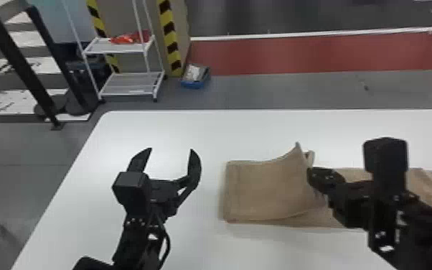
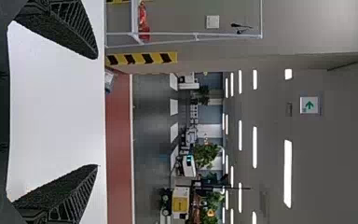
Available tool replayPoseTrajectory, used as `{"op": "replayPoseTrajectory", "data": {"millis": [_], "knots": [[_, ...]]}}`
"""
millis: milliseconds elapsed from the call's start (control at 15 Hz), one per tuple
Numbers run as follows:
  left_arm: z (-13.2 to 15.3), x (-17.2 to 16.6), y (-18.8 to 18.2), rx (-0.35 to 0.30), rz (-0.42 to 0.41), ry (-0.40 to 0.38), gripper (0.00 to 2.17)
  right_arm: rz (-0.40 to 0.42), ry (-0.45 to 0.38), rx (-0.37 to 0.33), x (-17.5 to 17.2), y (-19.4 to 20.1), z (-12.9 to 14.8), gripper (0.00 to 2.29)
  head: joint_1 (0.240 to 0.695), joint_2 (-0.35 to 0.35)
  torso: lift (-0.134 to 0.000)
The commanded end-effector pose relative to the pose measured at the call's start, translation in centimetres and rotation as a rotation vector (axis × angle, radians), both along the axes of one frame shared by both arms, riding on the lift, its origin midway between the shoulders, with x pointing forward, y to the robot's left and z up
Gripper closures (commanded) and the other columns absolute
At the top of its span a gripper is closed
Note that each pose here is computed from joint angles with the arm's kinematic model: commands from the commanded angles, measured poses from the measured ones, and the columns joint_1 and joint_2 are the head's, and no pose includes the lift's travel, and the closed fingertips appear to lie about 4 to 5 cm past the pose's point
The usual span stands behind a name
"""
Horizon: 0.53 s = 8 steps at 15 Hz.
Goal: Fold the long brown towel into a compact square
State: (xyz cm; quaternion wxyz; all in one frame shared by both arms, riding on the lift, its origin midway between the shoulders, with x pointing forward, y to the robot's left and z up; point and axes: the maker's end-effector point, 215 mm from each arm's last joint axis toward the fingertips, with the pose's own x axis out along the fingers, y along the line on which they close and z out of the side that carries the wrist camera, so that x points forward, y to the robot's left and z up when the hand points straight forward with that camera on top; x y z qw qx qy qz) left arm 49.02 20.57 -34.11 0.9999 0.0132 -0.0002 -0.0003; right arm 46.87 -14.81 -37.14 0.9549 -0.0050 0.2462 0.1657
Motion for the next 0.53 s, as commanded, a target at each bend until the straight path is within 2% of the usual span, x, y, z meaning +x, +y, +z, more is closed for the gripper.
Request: {"op": "replayPoseTrajectory", "data": {"millis": [0, 67, 200, 267, 333, 467], "knots": [[0.6, 0.0, 0.5, -0.007, 0.007, -0.015, 0.04, -0.071, 0.039, 0.024, -0.7, -7.1, 1.1, 1.42, 0.695, 0.075, -0.115], [0.6, -0.2, 0.5, -0.008, 0.009, -0.016, 0.04, -0.105, 0.065, 0.039, -0.7, -10.6, 0.8, 1.42, 0.695, 0.055, -0.115], [0.5, -0.2, 0.4, -0.008, 0.006, -0.016, 0.04, -0.150, 0.152, 0.066, -0.9, -14.6, -2.9, 1.42, 0.695, 0.007, -0.115], [0.6, -0.1, 0.0, -0.011, 0.001, -0.016, 0.04, -0.148, 0.171, 0.051, -0.6, -15.1, -4.5, 1.42, 0.695, -0.026, -0.115], [0.6, -0.1, -0.5, -0.014, -0.007, -0.017, 0.04, -0.138, 0.161, 0.025, -0.1, -14.9, -4.9, 1.42, 0.695, -0.080, -0.115], [0.7, 0.0, -0.6, -0.010, -0.007, -0.016, 0.04, -0.124, 0.144, 0.044, 0.0, -14.8, -3.7, 1.42, 0.695, -0.104, -0.115]]}}
